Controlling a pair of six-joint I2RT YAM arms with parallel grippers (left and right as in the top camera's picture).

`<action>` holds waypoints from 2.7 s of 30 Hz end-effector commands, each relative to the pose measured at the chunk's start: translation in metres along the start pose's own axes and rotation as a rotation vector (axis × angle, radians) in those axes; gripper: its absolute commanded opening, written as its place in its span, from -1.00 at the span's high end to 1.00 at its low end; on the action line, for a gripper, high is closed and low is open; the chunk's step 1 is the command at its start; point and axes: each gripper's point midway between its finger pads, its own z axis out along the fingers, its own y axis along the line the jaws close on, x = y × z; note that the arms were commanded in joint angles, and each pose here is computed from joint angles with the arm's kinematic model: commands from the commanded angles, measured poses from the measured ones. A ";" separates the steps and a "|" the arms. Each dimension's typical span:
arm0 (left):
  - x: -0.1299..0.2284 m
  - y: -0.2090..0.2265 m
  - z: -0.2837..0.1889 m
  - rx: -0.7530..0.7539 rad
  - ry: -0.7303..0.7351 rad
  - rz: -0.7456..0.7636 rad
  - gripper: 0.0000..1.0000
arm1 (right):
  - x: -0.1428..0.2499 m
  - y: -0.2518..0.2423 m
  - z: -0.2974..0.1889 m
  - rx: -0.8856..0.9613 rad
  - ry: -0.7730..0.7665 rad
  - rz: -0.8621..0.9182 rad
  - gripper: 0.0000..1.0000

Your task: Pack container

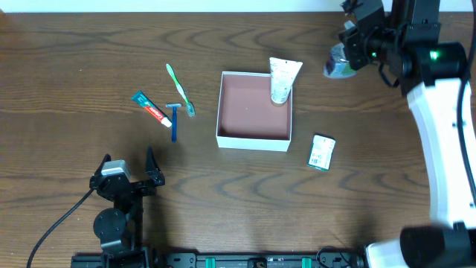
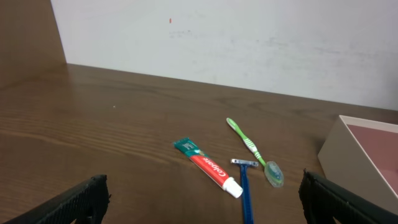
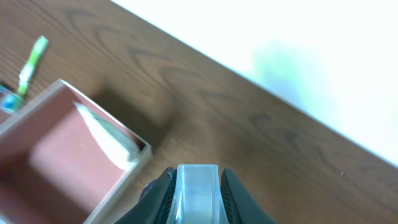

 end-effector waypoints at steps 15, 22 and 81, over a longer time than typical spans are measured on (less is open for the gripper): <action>0.015 0.001 0.001 0.000 0.047 0.012 -0.96 | -0.025 0.104 -0.036 -0.075 -0.028 0.133 0.93; 0.015 0.001 0.001 0.000 0.047 0.012 -0.96 | -0.009 0.131 0.014 -0.080 0.074 0.049 0.95; 0.015 0.001 0.001 0.000 0.047 0.012 -0.96 | 0.059 0.169 0.163 -0.119 0.284 -0.130 0.23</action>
